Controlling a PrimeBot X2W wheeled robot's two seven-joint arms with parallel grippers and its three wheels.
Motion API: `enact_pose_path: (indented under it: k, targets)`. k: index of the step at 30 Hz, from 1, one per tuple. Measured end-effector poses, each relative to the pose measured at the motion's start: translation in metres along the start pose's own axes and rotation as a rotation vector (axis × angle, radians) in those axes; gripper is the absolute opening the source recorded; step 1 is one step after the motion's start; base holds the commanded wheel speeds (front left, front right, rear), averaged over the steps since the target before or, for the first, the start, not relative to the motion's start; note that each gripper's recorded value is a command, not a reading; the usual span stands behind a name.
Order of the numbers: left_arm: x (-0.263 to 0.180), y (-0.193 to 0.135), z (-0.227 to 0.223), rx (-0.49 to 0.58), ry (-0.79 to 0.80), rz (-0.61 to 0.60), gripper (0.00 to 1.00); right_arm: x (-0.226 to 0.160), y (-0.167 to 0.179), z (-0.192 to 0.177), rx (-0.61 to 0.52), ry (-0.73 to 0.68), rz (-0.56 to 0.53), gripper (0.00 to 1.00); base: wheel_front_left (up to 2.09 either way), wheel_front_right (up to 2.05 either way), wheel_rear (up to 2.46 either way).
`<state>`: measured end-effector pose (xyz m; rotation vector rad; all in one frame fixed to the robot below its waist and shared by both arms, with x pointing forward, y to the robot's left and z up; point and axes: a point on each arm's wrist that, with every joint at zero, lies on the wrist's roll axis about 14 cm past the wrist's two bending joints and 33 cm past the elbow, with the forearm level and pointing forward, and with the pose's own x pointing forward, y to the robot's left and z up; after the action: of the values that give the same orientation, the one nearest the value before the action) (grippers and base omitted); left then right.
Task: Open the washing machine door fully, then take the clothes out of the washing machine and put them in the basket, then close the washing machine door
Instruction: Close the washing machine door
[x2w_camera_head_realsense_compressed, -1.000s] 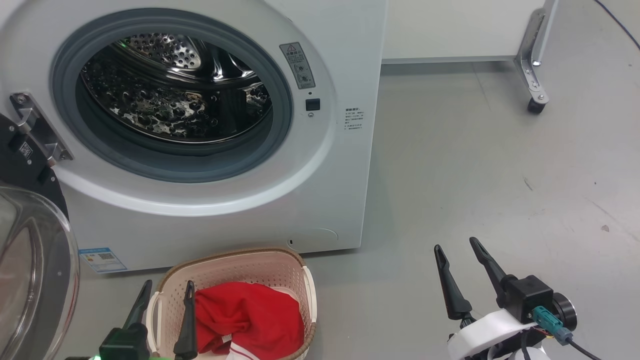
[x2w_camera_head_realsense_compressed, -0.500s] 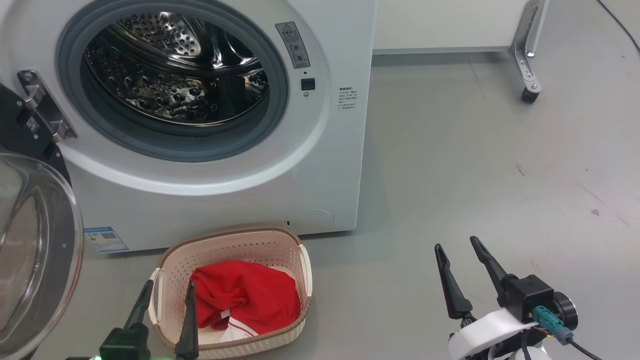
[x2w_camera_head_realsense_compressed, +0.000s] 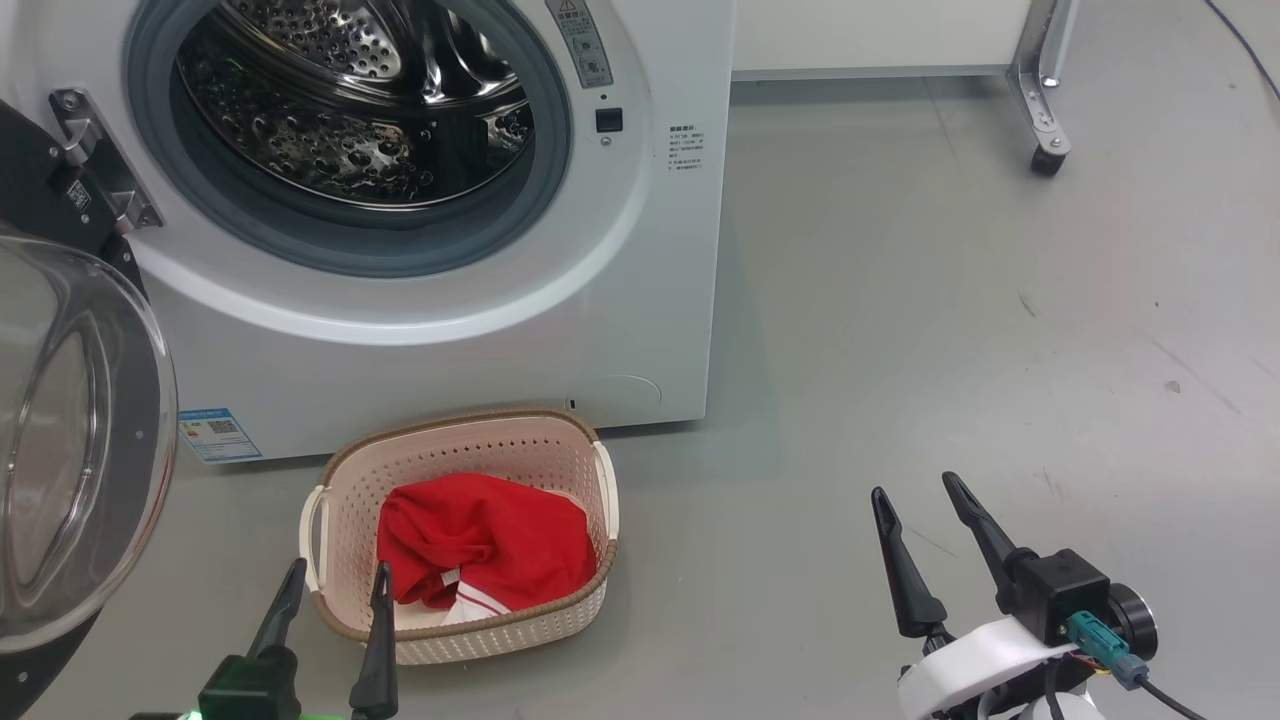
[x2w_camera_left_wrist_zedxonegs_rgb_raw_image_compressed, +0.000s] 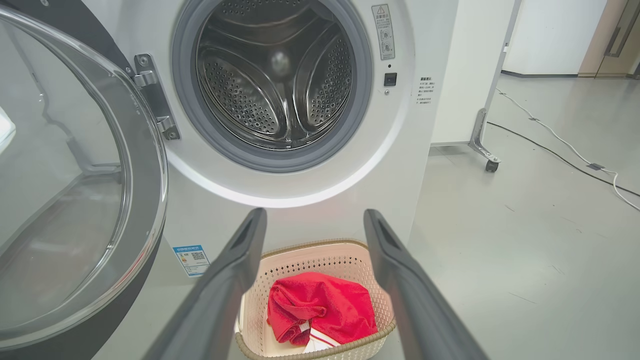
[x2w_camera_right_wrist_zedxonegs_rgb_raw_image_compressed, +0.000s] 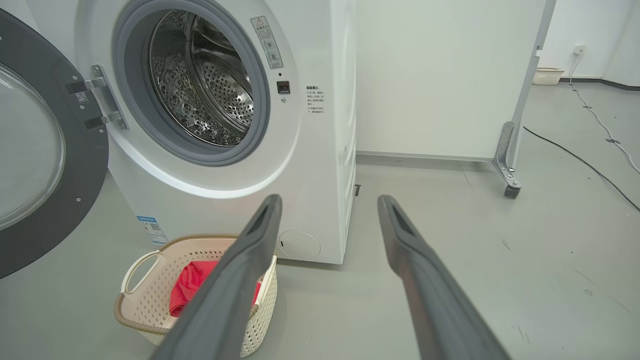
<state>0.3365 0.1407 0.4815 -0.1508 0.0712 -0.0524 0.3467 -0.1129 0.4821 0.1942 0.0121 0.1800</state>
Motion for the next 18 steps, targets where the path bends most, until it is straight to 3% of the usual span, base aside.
enact_pose_path:
  k: [18]
  targets:
    - [-0.0001,-0.0007,0.0021,-0.001,-0.003,-0.002,1.0,0.0004,-0.001,-0.0007,0.001,0.002,-0.002,1.0,-0.24,0.24,0.0]
